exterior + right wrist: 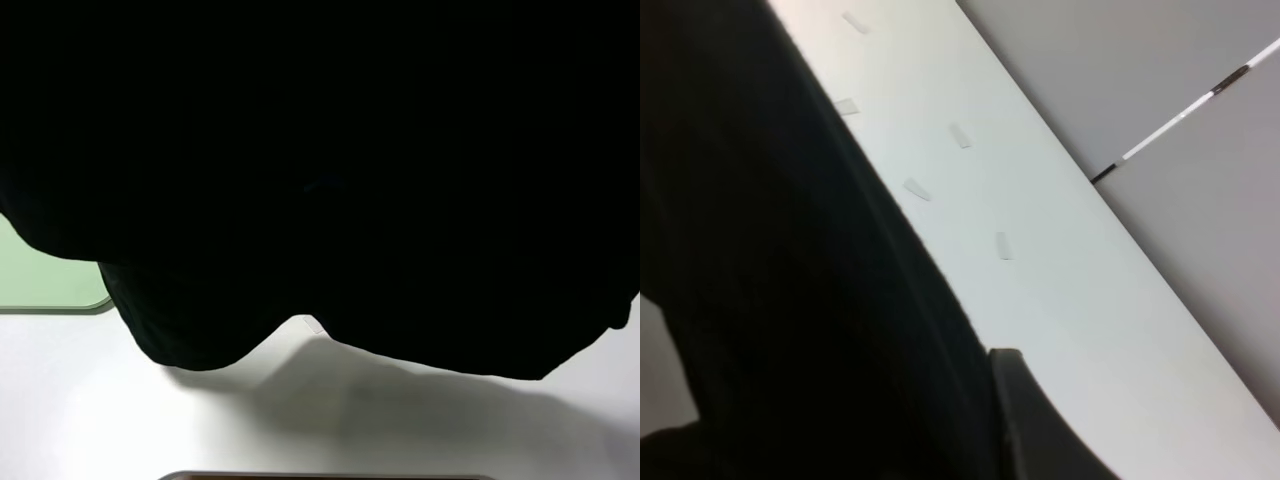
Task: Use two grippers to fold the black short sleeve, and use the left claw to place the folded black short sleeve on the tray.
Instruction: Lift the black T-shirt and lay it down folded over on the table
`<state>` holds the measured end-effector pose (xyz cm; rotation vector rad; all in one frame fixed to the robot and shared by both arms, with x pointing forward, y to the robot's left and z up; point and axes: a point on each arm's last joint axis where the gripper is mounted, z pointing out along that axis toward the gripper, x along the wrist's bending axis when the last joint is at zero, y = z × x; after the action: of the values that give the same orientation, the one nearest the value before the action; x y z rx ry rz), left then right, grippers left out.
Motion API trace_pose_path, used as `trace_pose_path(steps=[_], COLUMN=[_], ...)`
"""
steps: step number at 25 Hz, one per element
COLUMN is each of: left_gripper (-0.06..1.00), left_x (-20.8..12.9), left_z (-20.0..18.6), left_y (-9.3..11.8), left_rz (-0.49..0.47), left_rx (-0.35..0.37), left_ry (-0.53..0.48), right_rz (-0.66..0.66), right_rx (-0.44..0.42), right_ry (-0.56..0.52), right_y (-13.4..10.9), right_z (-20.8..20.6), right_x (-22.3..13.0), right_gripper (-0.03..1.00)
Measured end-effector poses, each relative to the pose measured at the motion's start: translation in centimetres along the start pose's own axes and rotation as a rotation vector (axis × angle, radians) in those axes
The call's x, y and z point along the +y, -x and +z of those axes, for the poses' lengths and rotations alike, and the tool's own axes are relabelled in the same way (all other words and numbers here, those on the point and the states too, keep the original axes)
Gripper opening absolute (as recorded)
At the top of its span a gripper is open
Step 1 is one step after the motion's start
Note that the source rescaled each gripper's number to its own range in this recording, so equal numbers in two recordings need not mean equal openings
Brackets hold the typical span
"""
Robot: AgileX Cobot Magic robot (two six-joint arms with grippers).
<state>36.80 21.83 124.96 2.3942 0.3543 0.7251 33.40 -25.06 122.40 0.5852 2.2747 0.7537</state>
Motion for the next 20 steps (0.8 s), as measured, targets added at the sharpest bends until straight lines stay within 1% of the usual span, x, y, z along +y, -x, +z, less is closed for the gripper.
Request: trace_pose_path(steps=[4,6,9,11,15,17,20], left_gripper=[0.0,0.0,0.0,0.0,0.0,0.0,0.0], left_x=[-0.6,-1.1,-2.3,-3.2,-4.1,-4.3,-4.3], left_z=[-0.3,0.3,2.3,4.0,7.4,9.4,12.7], left_y=[0.8,1.2,1.8,2.0,1.1,0.1,-1.6], left_rz=[-0.025,-0.034,-0.046,-0.05,-0.025,0.006,0.072], left_rx=[-0.015,-0.036,-0.087,-0.107,-0.049,-0.013,0.051], left_ry=[0.008,-0.011,-0.078,-0.136,-0.194,-0.236,-0.292], right_rz=[0.014,0.011,-0.013,-0.034,-0.086,-0.115,-0.122], right_rx=[0.007,0.007,0.003,0.013,0.015,-0.013,-0.075], right_ry=[0.004,-0.01,-0.094,-0.177,-0.3,-0.316,-0.309], right_y=[-0.1,-0.2,-0.2,-0.2,0.7,1.5,3.2], right_z=[0.0,0.3,2.0,4.1,8.4,10.5,13.8], right_x=[0.0,-0.2,-1.1,-1.7,-1.5,-1.2,-1.0], right_gripper=[0.0,0.0,0.0,0.0,0.0,0.0,0.0])
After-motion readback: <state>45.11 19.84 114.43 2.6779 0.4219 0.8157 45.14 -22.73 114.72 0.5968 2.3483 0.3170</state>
